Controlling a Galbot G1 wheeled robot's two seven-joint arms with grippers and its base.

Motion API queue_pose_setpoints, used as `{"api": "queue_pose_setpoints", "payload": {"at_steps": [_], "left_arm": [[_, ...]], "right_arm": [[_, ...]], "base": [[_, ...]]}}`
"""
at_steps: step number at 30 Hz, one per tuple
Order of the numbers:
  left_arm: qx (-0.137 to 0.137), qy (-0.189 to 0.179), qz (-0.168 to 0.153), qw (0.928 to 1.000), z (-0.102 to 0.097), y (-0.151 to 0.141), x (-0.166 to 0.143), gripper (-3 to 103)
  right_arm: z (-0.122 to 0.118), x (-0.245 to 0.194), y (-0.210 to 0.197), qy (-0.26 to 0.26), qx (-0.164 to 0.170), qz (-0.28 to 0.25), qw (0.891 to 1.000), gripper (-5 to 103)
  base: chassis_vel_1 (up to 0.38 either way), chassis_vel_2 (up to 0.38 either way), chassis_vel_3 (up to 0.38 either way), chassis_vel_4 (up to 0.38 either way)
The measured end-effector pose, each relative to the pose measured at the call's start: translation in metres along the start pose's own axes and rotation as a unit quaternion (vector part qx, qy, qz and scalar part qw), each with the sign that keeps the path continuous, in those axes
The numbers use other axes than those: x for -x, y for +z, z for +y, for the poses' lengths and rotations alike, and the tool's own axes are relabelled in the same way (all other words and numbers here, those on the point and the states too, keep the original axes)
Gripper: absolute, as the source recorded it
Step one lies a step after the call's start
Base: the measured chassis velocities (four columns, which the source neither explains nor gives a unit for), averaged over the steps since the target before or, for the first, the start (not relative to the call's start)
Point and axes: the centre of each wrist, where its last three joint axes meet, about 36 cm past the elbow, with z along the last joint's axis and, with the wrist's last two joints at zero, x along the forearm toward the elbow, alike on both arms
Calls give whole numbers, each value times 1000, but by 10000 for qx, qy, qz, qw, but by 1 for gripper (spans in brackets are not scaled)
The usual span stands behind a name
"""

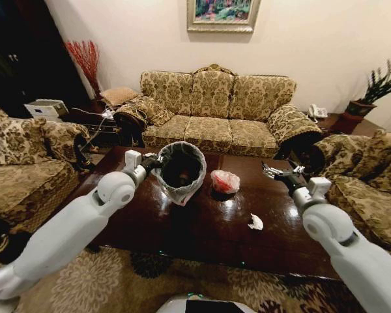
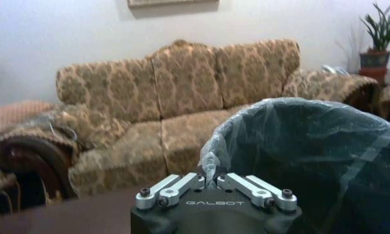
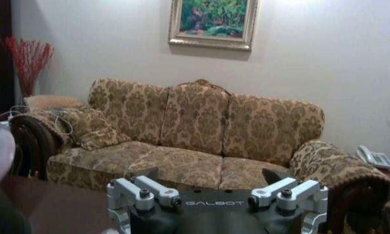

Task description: Move to the front of the table and place the trash on the table into the trash bin.

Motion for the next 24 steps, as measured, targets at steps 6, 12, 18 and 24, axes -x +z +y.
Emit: {"api": "queue_pose_setpoints", "payload": {"at_steps": [6, 12, 18, 24], "left_arm": [[-226, -25, -127, 9997, -1, -3, -2, 5], [-232, -100, -142, 9996, 5, -6, 1, 5], [-225, -395, -209, 9987, 21, -16, 19, 5], [-243, -377, -136, 9989, 31, -20, 41, 5]], "right_arm": [[-2, 0, 0, -15, 111, -35, 9999, 100], [-2, 3, 3, -204, 157, 87, 9996, 100], [-18, 46, 4, -822, 654, 330, 9939, 100], [-31, 85, 38, -1215, 711, 1119, 9837, 100]], "base": [[0, 0, 0, 0], [0, 0, 0, 0], [0, 0, 0, 0], [0, 0, 0, 0]]}}
